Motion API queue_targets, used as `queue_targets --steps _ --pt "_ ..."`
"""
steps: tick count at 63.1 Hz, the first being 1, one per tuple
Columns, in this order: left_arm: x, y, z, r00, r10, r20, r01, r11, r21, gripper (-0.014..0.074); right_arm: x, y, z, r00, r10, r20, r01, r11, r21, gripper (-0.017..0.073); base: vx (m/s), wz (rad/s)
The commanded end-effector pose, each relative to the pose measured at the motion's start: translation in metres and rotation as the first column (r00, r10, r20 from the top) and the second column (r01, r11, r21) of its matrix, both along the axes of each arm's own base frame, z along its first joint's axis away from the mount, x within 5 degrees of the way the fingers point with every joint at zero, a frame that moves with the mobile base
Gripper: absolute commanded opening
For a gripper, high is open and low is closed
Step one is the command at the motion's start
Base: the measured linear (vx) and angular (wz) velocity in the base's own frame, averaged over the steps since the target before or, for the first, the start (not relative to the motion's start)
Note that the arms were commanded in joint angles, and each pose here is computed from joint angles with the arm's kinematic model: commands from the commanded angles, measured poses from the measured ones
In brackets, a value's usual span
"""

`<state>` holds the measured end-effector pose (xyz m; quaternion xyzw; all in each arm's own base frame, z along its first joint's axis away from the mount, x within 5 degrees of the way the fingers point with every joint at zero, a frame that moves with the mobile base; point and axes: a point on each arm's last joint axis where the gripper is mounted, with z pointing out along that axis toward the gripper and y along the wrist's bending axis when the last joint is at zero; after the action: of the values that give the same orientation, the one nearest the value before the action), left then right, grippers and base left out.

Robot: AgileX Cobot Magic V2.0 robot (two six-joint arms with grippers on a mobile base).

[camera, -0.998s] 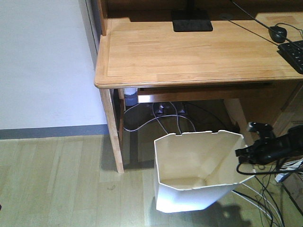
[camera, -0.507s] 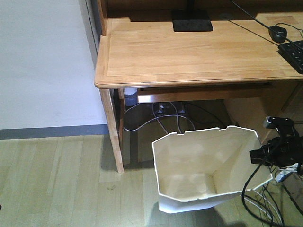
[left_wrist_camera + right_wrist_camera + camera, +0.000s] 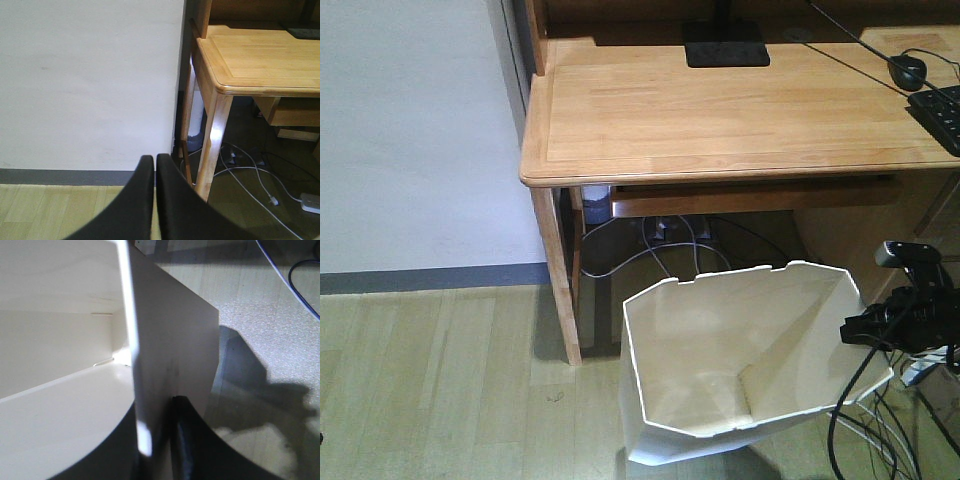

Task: Move trash bin to bedside with robot
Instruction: 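Lift and drag the bin out from under the desk with right gripper, then turn the base away from the desk holding the bin in right gripper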

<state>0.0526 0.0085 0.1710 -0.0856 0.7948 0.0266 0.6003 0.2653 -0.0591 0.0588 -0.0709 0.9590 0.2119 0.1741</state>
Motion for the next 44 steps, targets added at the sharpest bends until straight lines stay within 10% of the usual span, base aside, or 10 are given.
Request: queue_targets --steps 1,44 --pt "0.0008 -0.0003 0.0054 0.997 -0.004 0.077 0.004 1.0 0.004 -0.0006 0.009 0.0089 0.0279 0.996 -0.02 0.086 0.008 0.989 0.147 -0.0005 0.0 0.0" --pt "0.0008 -0.0003 0.0054 0.997 -0.004 0.077 0.004 1.0 0.004 -0.0006 0.009 0.0089 0.0279 0.996 -0.02 0.086 0.008 0.989 0.147 -0.0005 0.0 0.03"
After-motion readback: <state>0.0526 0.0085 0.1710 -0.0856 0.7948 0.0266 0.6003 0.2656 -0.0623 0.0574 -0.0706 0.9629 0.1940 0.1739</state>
